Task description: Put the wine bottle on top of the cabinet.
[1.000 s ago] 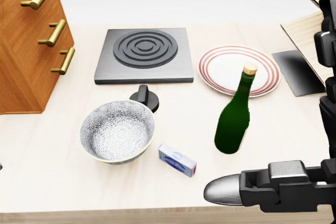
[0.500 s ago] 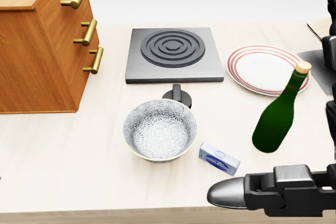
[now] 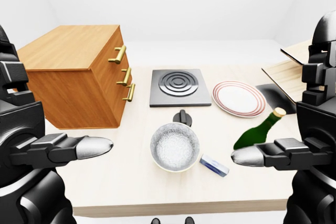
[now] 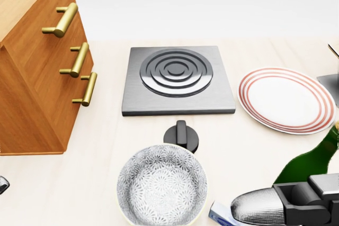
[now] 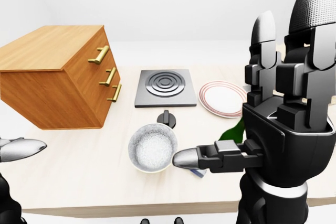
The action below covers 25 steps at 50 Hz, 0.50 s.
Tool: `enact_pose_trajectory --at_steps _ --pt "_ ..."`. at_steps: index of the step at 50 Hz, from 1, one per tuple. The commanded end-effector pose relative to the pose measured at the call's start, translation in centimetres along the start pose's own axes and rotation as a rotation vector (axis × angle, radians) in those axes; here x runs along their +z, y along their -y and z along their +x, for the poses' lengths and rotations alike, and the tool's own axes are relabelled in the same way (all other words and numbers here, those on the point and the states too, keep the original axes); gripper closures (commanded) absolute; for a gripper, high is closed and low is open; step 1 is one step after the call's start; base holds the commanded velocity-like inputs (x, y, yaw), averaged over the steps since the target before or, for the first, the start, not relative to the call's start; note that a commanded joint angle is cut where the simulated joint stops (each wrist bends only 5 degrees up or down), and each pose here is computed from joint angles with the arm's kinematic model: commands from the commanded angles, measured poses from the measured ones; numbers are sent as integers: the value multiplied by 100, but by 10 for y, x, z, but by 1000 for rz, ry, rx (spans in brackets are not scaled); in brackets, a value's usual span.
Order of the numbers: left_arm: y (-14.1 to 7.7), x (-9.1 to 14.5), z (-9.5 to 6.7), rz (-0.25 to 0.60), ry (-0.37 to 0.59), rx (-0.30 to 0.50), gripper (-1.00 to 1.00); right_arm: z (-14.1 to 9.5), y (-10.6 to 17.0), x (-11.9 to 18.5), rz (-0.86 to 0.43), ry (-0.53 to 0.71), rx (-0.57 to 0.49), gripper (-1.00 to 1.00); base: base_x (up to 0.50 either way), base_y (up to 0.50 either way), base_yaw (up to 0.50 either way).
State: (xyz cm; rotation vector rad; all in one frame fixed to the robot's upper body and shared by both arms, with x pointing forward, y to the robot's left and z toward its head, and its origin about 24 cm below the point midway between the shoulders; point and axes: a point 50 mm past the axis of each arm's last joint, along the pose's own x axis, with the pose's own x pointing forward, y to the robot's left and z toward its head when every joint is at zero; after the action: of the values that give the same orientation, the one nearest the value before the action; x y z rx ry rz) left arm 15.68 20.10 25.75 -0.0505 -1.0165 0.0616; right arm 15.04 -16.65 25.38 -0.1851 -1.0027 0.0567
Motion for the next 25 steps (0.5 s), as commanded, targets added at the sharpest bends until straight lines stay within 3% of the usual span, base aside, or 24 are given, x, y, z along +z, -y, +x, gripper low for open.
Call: enact_pose_trajectory --at_steps 1,9,18,25 --pt "-1 -3 -1 3 -15 2 -100 1 2 1 48 6 -15 -100 50 0 0" --pt "-3 -13 -1 14 -58 4 -100 -1 0 0 61 -6 -14 -100 50 0 0" --pt "-3 -9 -1 5 -42 8 -100 -3 2 -2 54 -37 -8 -100 50 0 0" --pt "-2 -12 -4 10 -64 0 -100 -10 10 -7 188 -162 -67 -100 0 0 0"
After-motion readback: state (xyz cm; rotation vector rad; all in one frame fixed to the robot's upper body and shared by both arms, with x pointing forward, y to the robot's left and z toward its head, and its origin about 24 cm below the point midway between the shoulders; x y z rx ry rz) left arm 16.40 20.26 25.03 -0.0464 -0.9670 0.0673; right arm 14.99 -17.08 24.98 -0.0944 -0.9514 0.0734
